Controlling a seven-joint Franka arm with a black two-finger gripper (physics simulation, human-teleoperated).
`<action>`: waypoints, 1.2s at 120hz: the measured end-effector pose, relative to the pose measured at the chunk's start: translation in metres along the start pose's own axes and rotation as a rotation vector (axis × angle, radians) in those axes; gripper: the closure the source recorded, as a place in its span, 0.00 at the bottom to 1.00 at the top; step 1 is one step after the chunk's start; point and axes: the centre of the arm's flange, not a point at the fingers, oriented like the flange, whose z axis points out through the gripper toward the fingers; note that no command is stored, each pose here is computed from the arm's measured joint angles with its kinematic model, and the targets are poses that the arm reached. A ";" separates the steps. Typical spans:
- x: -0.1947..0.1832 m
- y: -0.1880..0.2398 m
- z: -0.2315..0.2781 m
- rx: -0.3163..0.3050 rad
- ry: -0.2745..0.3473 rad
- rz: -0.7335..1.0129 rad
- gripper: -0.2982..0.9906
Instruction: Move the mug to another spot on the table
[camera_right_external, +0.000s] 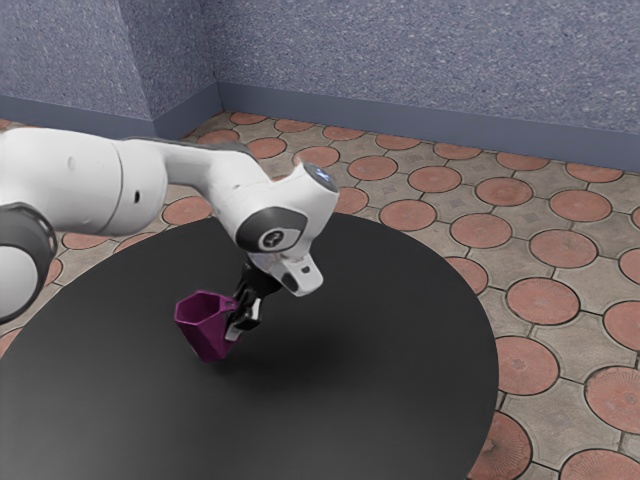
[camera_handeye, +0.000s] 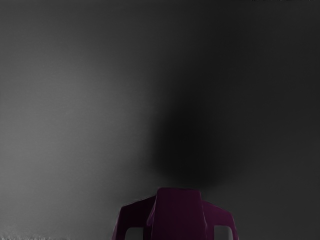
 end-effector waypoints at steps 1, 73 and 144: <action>0.000 0.001 0.000 0.000 -0.001 -0.002 0.81; 0.014 0.013 0.019 -0.034 -0.036 -0.146 0.65; 0.031 0.009 0.031 -0.072 -0.015 -0.186 0.26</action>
